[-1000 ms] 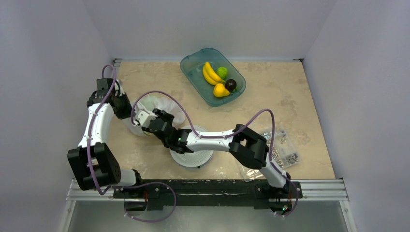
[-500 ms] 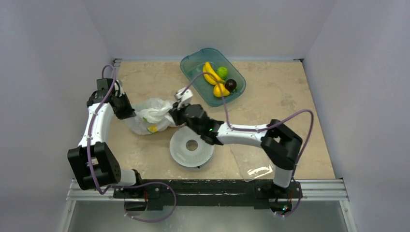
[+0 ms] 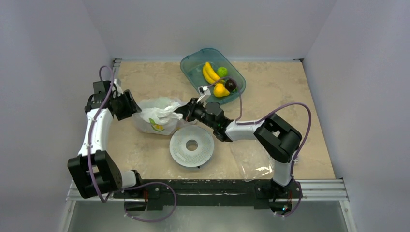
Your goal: Take the fake fruits out of the plastic bag
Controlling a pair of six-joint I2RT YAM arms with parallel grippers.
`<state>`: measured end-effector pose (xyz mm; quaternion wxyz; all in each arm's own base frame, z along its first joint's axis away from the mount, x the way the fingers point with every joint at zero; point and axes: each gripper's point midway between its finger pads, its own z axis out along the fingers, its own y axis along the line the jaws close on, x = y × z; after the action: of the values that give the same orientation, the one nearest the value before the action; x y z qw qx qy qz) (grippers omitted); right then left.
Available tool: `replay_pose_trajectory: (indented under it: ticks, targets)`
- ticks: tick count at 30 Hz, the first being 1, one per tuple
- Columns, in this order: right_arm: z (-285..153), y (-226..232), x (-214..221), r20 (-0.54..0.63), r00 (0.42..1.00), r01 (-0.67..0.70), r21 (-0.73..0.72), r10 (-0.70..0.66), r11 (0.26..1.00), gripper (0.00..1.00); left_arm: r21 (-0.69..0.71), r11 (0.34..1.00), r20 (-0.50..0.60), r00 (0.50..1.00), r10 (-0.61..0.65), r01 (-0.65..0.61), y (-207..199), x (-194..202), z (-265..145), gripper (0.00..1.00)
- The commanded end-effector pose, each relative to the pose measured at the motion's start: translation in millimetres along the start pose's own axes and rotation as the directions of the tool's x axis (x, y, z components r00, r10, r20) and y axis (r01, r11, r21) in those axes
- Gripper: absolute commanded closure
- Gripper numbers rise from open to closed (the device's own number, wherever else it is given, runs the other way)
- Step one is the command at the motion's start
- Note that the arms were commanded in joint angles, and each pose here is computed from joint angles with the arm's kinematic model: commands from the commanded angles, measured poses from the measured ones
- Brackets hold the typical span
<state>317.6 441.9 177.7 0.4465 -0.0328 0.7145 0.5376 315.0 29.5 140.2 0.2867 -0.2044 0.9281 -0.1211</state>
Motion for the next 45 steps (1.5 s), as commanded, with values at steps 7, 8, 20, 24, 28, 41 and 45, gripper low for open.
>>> replay_pose_trajectory:
  ticks: [7,8,20,24,28,41,45]
  targets:
    - [9,24,-19,-0.025,0.996,0.081,-0.006,-0.081,0.997,1.0,0.328,0.883,0.287,0.926,0.247,-0.337,-90,-10,-56,0.32]
    - [9,24,-20,-0.026,0.996,0.091,-0.005,-0.091,0.996,1.0,0.324,0.874,0.29,0.917,0.273,-0.363,-94,-7,-57,0.32]
    - [5,32,-23,-0.038,0.992,0.116,-0.027,-0.117,0.993,1.0,0.246,0.843,0.162,0.878,0.45,-0.478,-100,26,-34,0.39]
    - [1,33,-26,-0.028,0.992,0.124,-0.023,-0.125,0.992,1.0,0.169,0.856,0.101,0.872,0.479,-0.489,-89,29,-24,0.42]
    - [-4,25,-30,-0.025,0.988,0.155,0.037,-0.154,0.987,0.98,0.082,0.877,0.074,0.88,0.469,-0.474,-75,23,-21,0.65]
    - [-24,7,-53,-0.167,0.897,0.441,0.265,-0.41,0.857,0.64,0.086,0.874,0.264,0.857,0.444,-0.479,-86,8,-51,1.0]
    - [-20,42,-52,-0.197,0.751,0.658,0.155,-0.63,0.737,0.42,0.136,0.86,0.281,0.852,0.442,-0.492,-95,10,-53,1.0]
